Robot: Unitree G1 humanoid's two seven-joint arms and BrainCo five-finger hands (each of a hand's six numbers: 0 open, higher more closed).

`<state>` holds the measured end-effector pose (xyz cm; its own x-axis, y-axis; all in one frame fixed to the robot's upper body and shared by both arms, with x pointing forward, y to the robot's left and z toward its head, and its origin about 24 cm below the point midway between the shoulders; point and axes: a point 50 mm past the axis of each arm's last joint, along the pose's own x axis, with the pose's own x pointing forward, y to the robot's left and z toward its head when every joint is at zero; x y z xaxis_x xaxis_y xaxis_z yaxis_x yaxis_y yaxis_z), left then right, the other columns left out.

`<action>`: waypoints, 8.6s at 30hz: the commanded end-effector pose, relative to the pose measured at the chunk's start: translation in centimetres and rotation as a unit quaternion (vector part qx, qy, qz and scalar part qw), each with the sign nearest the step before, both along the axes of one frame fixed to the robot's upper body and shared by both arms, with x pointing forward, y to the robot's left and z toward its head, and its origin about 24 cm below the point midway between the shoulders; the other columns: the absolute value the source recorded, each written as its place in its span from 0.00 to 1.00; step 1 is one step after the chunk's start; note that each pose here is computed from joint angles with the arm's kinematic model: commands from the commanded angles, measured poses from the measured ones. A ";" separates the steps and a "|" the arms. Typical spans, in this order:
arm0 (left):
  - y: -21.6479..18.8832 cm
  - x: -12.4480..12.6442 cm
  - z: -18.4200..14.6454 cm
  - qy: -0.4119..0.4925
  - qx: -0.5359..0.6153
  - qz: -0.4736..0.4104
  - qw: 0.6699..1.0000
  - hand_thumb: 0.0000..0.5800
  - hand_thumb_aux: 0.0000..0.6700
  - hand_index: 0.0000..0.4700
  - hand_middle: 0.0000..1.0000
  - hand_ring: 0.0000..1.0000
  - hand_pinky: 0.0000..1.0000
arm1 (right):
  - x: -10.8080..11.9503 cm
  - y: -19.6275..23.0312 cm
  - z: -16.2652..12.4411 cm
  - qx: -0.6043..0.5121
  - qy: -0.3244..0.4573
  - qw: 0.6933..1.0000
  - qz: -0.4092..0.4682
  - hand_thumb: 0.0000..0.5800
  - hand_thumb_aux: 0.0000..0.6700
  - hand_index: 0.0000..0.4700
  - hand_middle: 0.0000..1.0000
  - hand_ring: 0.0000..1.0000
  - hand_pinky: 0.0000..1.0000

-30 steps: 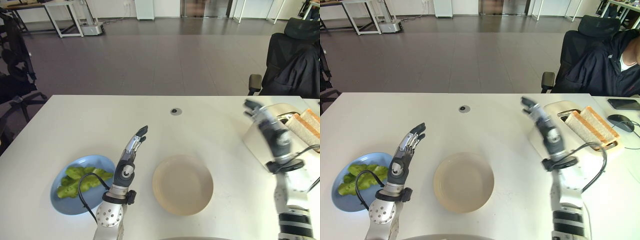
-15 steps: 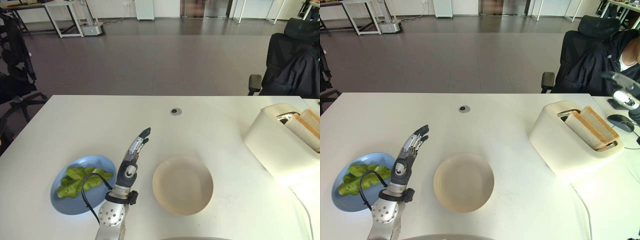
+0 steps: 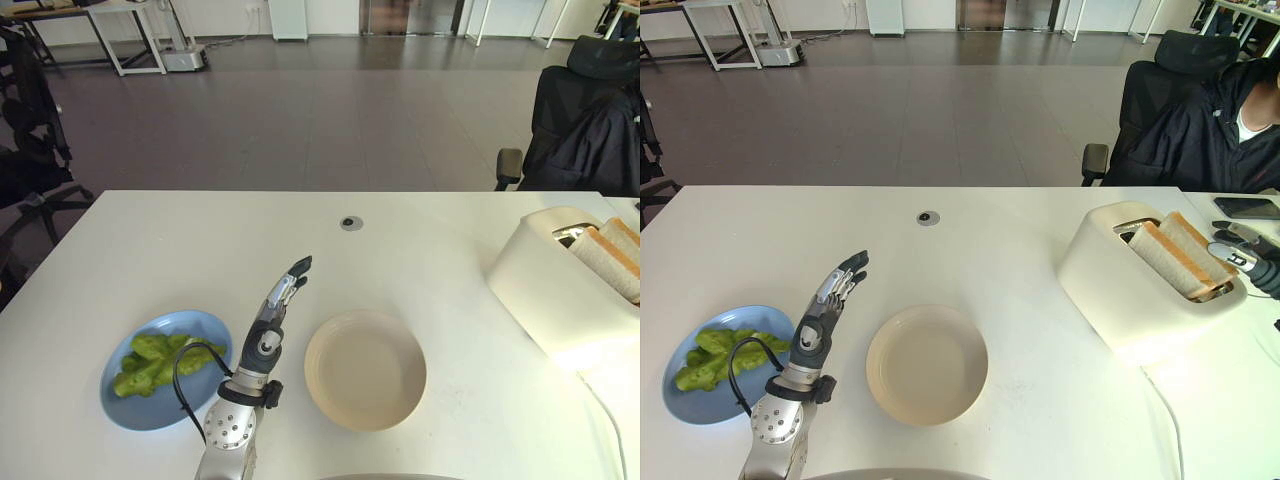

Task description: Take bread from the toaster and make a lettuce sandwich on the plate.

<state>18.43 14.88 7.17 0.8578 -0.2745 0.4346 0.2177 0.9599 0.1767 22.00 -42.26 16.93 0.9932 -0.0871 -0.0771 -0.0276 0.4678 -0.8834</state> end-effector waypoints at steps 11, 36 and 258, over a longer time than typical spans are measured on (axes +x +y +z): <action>0.2 -0.1 -0.3 0.004 0.004 0.005 1.000 0.00 0.00 0.00 0.00 0.00 0.00 | 0.9 1.4 0.2 -0.016 0.007 0.999 0.044 0.80 0.56 0.56 0.00 0.00 0.00; 0.8 -0.2 -0.6 0.001 0.010 0.027 1.000 0.00 0.00 0.00 0.00 0.00 0.00 | 2.0 4.5 11.2 0.093 -0.204 0.969 0.103 1.00 1.00 1.00 0.00 0.00 0.00; -0.4 -3.2 5.3 -0.190 0.397 0.052 0.896 0.00 0.00 0.00 0.00 0.00 0.00 | 4.1 30.1 -4.1 0.081 0.295 0.801 0.514 1.00 1.00 1.00 0.00 0.00 0.00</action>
